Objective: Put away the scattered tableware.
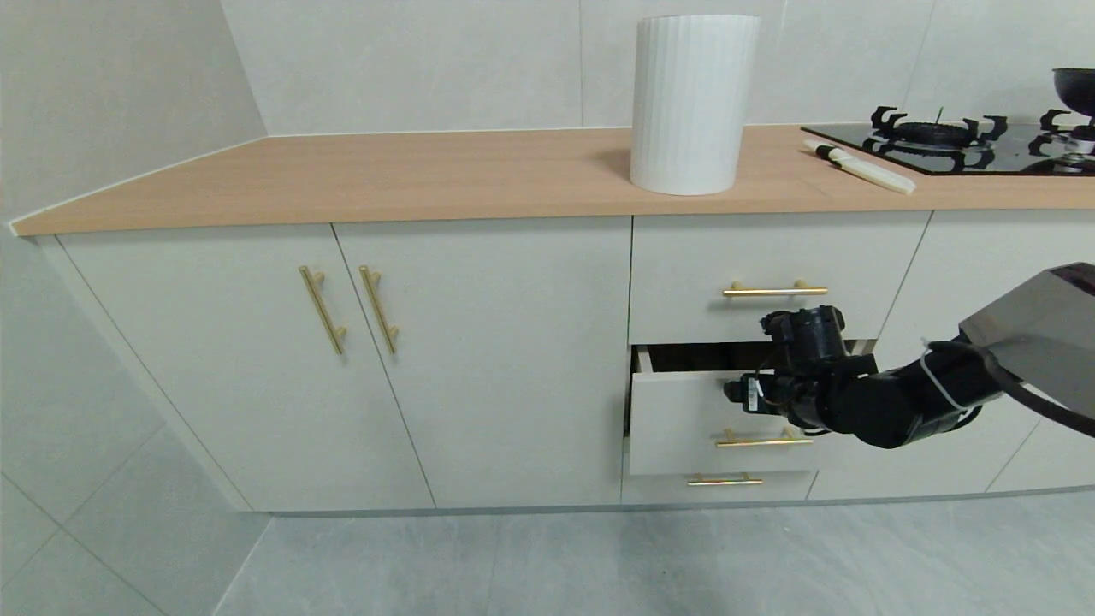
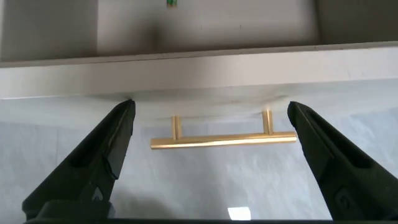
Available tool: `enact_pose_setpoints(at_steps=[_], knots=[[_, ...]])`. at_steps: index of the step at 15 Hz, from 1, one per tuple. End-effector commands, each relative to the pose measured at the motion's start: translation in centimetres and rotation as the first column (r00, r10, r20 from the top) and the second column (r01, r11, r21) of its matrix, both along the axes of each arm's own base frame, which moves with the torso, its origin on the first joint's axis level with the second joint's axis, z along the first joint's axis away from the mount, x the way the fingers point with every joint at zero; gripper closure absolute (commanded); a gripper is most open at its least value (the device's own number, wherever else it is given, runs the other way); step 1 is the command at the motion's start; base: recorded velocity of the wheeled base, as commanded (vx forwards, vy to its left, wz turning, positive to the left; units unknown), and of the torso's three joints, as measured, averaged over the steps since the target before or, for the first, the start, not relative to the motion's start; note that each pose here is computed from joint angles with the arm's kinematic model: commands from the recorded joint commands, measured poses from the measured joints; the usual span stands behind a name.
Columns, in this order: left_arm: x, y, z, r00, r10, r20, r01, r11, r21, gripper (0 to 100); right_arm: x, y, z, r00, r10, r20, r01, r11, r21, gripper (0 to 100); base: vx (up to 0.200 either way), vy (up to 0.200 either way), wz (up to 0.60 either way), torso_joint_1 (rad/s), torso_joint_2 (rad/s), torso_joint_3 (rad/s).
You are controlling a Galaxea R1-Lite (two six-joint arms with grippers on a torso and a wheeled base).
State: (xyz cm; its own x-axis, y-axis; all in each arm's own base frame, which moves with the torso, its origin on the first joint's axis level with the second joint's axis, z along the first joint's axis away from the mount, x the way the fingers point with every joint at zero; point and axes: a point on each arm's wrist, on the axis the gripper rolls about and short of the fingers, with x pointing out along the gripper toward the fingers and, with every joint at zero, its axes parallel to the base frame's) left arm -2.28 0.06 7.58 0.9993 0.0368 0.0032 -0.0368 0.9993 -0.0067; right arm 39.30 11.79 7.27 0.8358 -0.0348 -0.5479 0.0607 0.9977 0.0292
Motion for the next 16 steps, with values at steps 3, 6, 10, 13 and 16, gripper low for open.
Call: enact_pose_setpoints(at_steps=[3,6,10,13,16], knots=[[0.0,0.0,0.0,1.0,0.0,0.0,0.0,1.0,0.0,0,1.7,-0.8,-2.4,0.999,-0.027,0.033,0.027,1.0,0.004,0,0.0,0.0,0.0,0.0,0.0,0.0],[0.0,0.0,0.0,1.0,0.0,0.0,0.0,1.0,0.0,0,3.0,-1.9,-2.8,0.995,-0.059,0.084,0.058,0.998,0.021,0,0.0,0.0,0.0,0.0,0.0,0.0],[0.0,0.0,0.0,1.0,0.0,0.0,0.0,1.0,0.0,0,4.7,-2.7,-3.7,0.986,-0.1,0.135,0.095,0.995,0.04,0,0.0,0.0,0.0,0.0,0.0,0.0],[0.0,0.0,0.0,1.0,0.002,0.0,-0.002,1.0,-0.001,0,5.6,-2.8,-4.0,0.98,-0.109,0.165,0.101,0.993,0.057,0,0.0,0.0,0.0,0.0,0.0,0.0],[0.0,0.0,0.0,1.0,0.0,0.0,0.0,1.0,0.0,0,6.2,-2.8,-4.0,0.973,-0.137,0.187,0.12,0.988,0.099,0,0.0,0.0,0.0,0.0,0.0,0.0]])
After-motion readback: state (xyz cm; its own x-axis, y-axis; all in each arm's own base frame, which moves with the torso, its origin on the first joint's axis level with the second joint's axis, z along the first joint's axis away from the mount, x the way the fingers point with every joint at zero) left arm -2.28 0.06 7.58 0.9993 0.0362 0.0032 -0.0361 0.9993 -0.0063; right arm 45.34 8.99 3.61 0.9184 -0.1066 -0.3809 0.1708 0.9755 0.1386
